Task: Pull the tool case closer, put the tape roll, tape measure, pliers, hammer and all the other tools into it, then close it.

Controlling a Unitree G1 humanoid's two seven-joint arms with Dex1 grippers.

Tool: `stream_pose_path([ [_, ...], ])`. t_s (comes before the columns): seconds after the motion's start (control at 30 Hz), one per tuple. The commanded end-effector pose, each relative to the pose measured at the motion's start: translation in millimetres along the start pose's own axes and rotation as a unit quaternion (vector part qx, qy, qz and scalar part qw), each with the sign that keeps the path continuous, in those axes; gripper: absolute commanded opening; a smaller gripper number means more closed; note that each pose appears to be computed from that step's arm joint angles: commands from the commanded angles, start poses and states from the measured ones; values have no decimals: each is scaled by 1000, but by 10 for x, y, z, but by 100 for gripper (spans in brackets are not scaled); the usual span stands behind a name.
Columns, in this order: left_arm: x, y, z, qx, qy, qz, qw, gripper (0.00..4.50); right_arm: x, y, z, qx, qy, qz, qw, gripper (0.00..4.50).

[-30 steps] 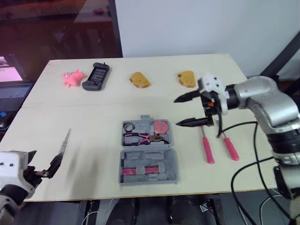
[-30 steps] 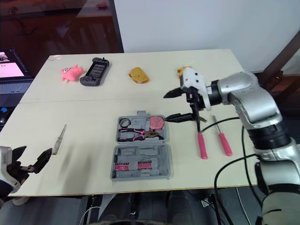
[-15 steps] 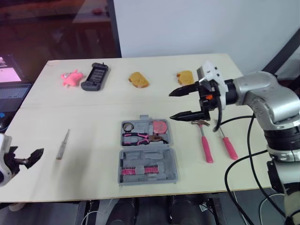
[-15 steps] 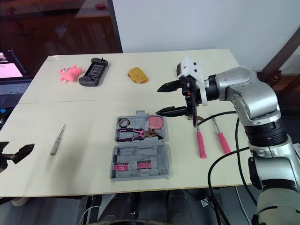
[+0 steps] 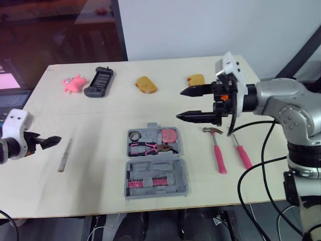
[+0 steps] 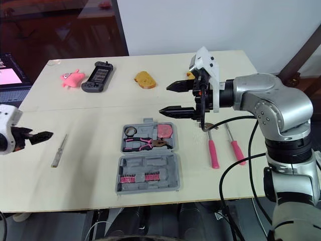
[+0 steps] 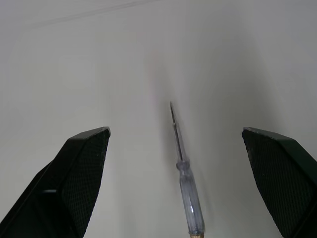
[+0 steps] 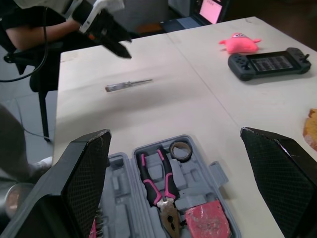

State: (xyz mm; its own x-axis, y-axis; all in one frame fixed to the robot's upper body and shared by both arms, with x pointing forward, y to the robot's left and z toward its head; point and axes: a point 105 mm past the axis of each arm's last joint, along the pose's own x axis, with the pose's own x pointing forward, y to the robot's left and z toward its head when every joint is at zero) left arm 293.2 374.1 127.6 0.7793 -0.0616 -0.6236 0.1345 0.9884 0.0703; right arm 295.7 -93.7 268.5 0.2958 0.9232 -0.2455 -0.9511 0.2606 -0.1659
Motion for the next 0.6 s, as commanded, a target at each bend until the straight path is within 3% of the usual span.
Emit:
stream_pose_path([
  [0.03, 19, 45, 37, -5, 10, 1, 1000, 446, -45, 65, 141, -29, -17, -4, 999, 442],
  [0.6, 524, -140, -380, -46, 49, -11, 998, 446, -21, -4, 205, -35, 5, -5, 999, 442],
])
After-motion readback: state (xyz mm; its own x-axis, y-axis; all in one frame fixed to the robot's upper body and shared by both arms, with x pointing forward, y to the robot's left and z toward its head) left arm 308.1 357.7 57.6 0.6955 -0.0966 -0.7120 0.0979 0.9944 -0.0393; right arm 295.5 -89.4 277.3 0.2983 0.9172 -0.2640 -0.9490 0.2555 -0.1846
